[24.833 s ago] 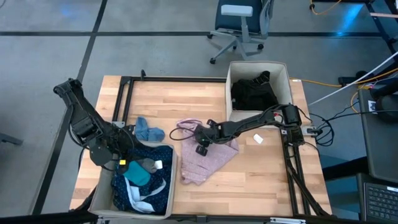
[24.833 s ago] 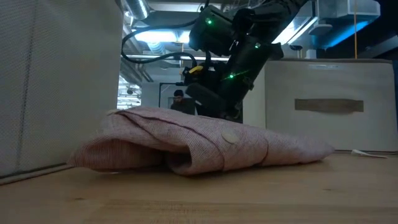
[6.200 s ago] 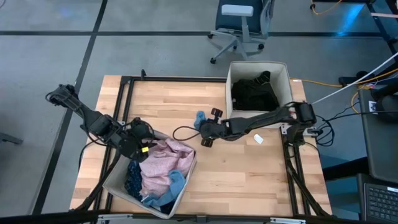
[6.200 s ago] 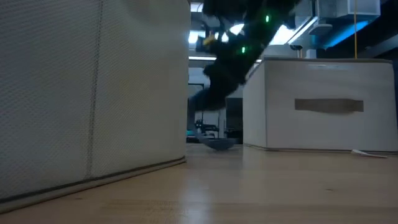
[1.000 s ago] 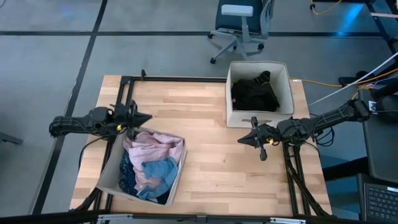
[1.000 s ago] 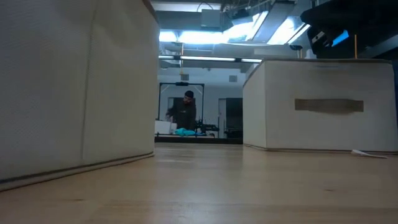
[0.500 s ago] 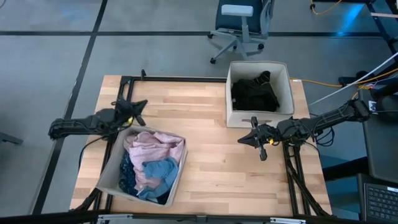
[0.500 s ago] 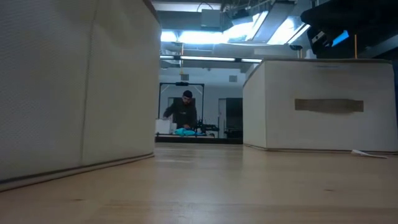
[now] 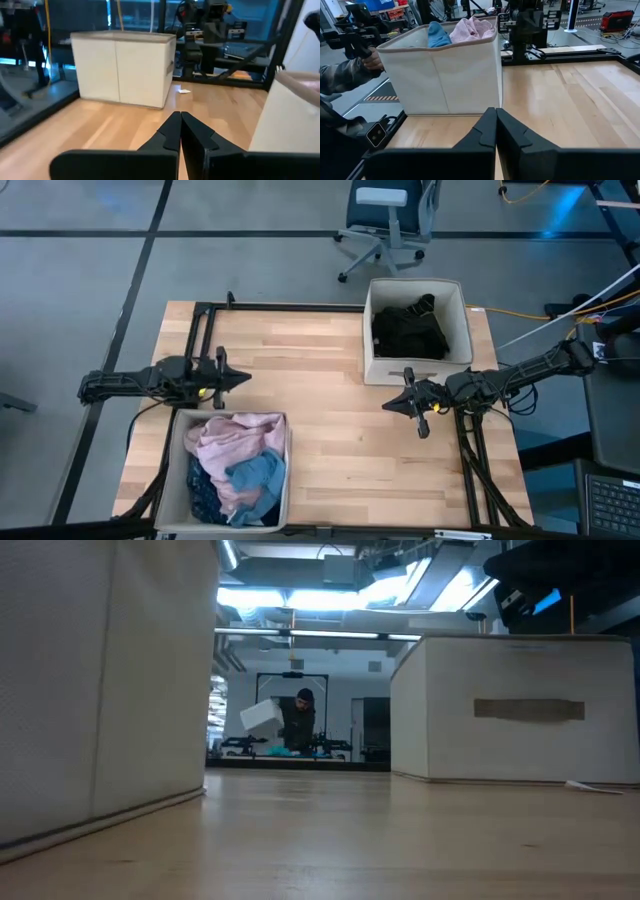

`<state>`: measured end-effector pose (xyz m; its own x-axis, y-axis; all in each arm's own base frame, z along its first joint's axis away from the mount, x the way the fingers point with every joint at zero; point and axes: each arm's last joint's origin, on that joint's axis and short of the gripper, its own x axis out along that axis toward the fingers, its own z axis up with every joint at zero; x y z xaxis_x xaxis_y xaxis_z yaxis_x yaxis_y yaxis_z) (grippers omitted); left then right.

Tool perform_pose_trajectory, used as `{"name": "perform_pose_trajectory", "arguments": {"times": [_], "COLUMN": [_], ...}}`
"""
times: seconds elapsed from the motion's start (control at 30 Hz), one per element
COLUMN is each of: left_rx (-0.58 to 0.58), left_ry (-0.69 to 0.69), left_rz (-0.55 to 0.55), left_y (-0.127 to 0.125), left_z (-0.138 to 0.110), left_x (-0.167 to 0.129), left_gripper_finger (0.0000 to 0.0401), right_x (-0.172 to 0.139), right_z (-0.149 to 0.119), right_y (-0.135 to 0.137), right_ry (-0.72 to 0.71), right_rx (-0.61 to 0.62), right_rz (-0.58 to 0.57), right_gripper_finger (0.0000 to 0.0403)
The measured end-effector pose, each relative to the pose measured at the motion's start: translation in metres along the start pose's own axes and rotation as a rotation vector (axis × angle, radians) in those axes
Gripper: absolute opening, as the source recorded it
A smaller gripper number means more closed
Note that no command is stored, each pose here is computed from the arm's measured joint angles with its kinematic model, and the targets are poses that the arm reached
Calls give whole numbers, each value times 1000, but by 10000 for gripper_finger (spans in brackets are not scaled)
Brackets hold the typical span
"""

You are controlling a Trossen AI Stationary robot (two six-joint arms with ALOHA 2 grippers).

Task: Sort clothes
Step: Return to Home Position

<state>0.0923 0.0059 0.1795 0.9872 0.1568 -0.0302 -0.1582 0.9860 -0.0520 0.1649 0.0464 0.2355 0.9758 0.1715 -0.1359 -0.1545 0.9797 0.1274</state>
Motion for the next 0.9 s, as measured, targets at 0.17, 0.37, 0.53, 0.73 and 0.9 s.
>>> {"name": "perform_pose_trajectory", "arguments": {"times": [0.17,0.37,0.53,0.73,0.9], "left_rx": [55,36,41,36,37], "left_ry": [-14,-4,-4,-3,-3], "left_rz": [-16,-64,-67,-68,-66], "left_y": [-1,-2,-2,-2,-2], "left_z": [0,-9,-9,-9,-9], "left_x": [0,3,3,3,3], "left_gripper_finger": [0,0,0,0,0], "right_x": [0,0,0,-10,-22], "right_z": [0,0,-16,-43,-56], "right_y": [0,0,-3,-9,-12], "right_ry": [1,2,-14,-69,-94], "right_rx": [-1,-3,-17,-15,-11], "right_rz": [0,0,-15,-24,-13], "right_gripper_finger": [7,7,7,7,7]}}
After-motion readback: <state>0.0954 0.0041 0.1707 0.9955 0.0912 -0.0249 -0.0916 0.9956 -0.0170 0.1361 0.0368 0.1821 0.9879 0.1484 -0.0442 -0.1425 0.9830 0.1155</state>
